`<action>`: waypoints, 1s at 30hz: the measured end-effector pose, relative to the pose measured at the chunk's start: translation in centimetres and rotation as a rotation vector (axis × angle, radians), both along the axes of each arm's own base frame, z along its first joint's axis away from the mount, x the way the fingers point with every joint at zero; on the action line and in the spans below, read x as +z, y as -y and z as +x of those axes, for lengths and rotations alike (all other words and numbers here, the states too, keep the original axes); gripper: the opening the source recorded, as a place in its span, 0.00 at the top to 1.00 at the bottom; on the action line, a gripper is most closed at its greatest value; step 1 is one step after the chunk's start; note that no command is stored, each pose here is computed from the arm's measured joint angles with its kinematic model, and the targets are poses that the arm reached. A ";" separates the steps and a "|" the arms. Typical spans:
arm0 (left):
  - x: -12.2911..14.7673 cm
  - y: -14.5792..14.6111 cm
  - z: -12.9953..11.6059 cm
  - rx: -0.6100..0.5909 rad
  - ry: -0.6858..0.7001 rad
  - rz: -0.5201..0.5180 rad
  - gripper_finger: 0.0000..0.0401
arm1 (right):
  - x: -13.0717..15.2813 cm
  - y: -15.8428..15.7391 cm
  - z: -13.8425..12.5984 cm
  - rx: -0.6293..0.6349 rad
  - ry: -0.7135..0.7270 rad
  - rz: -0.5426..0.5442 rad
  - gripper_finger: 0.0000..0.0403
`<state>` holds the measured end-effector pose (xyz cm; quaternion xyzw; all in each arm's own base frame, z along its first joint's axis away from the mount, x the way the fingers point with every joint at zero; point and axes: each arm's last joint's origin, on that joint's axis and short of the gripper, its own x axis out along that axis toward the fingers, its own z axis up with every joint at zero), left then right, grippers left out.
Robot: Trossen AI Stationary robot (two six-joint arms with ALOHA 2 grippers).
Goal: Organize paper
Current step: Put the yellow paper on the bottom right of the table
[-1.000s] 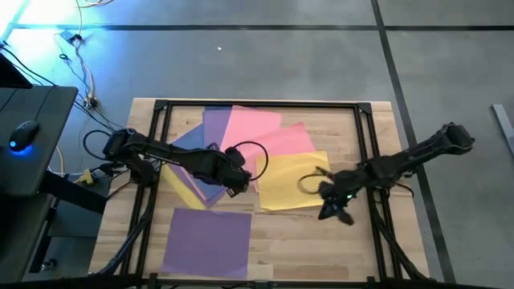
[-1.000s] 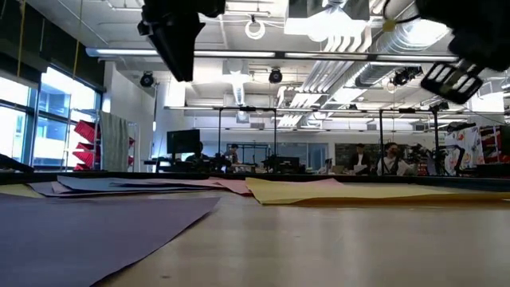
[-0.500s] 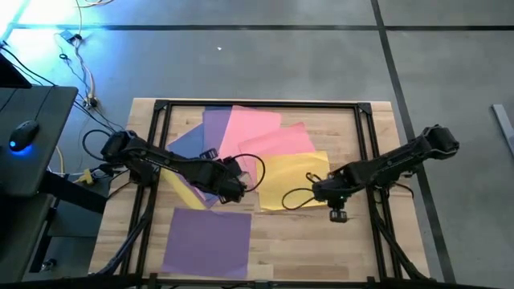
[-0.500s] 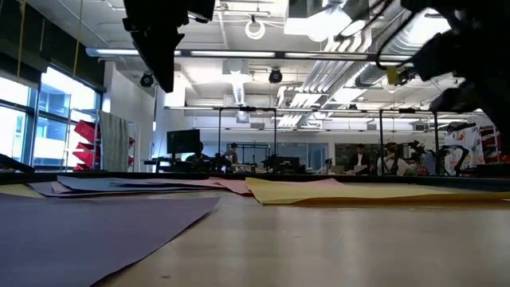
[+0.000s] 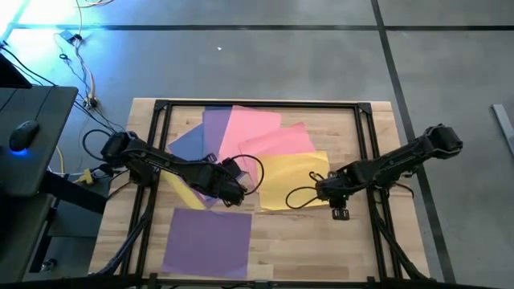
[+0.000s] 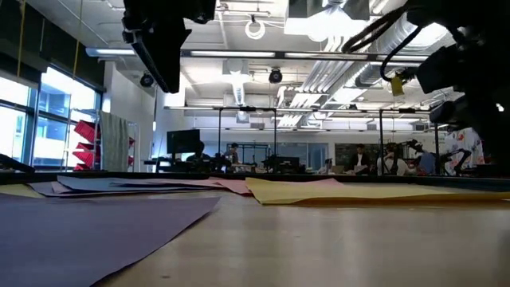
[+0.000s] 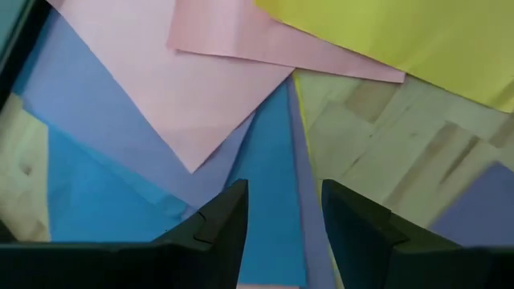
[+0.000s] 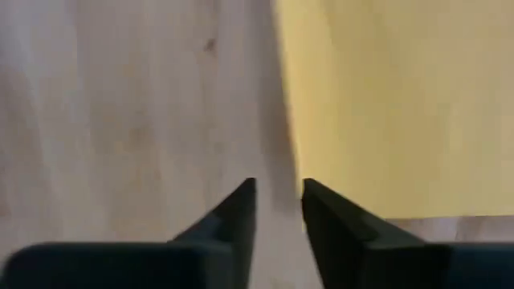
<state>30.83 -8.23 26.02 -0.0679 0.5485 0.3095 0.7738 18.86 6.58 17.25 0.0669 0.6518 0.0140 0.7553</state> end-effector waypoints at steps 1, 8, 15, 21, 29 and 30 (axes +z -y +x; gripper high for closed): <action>0.0 0.0 0.0 0.000 0.000 -0.005 0.66 | -0.1 0.0 0.0 -0.002 0.015 -0.040 0.63; 0.0 0.0 0.0 -0.002 -0.004 -0.012 0.66 | -1.0 -1.0 -0.4 0.114 0.091 -0.137 0.53; 0.0 0.1 0.0 -0.003 -0.006 -0.021 0.66 | -2.1 -2.3 -1.2 0.186 0.125 -0.133 0.61; 0.0 0.1 0.0 -0.005 -0.010 -0.034 0.66 | -4.0 -2.4 -1.6 0.184 0.084 -0.220 0.62; -0.1 0.2 0.0 -0.014 -0.024 -0.070 0.66 | -5.3 -2.7 -0.6 0.126 0.091 -0.325 0.74; -0.1 0.2 0.0 -0.019 -0.027 -0.077 0.66 | -5.4 -2.7 -0.4 0.119 0.106 -0.344 0.77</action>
